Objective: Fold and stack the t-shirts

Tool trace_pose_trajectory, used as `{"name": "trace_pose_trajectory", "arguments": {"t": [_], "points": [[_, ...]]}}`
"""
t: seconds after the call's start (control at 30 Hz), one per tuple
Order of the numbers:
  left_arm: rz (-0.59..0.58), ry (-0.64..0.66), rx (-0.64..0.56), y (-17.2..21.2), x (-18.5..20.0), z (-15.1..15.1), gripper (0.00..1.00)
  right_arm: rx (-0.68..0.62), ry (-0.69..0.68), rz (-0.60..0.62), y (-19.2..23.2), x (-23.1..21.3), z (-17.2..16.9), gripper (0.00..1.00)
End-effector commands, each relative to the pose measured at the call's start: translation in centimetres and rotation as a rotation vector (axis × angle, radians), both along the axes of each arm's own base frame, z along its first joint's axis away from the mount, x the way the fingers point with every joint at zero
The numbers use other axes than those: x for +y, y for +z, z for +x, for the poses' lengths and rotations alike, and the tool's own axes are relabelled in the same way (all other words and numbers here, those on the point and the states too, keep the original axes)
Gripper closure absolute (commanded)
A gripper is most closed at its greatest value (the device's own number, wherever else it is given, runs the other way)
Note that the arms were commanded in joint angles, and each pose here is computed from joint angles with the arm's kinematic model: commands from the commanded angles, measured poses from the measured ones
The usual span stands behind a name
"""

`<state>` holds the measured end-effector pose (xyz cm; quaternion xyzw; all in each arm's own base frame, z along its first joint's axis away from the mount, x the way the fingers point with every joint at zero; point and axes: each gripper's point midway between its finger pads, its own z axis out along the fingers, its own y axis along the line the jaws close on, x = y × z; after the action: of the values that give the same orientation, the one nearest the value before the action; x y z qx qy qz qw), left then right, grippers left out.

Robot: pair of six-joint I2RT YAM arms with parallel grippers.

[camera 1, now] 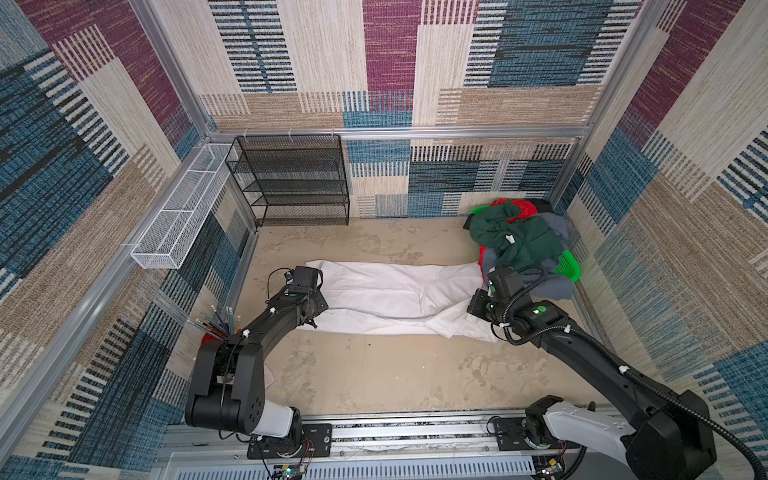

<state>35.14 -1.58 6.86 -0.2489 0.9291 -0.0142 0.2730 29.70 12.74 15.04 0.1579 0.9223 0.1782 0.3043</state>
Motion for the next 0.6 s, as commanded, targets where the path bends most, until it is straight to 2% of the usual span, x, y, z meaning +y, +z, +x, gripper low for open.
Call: {"name": "trace_pose_trajectory", "arguments": {"t": [0.0,0.4,0.43,0.47,0.5,0.57], "points": [[0.012,-0.021,-0.021,0.6,0.0,1.1,1.00,-0.051,0.004,-0.008,0.9,0.2,1.4,1.00],[0.036,-0.016,0.015,-0.6,0.3,1.8,1.00,-0.021,0.025,-0.040,-0.6,0.4,2.3,1.00],[0.050,-0.009,0.018,-0.6,0.6,1.8,0.92,-0.018,0.027,-0.042,-0.7,0.5,2.3,1.00],[0.065,0.001,0.021,-0.6,0.9,2.0,0.75,-0.015,0.026,-0.045,-0.9,0.4,2.3,1.00],[0.081,0.008,0.022,-0.4,1.1,2.1,0.67,-0.011,0.025,-0.049,-1.1,0.3,2.4,1.00],[0.112,0.016,0.012,0.3,1.6,2.4,0.62,-0.006,0.025,-0.055,-1.3,0.3,2.4,1.00]]}}
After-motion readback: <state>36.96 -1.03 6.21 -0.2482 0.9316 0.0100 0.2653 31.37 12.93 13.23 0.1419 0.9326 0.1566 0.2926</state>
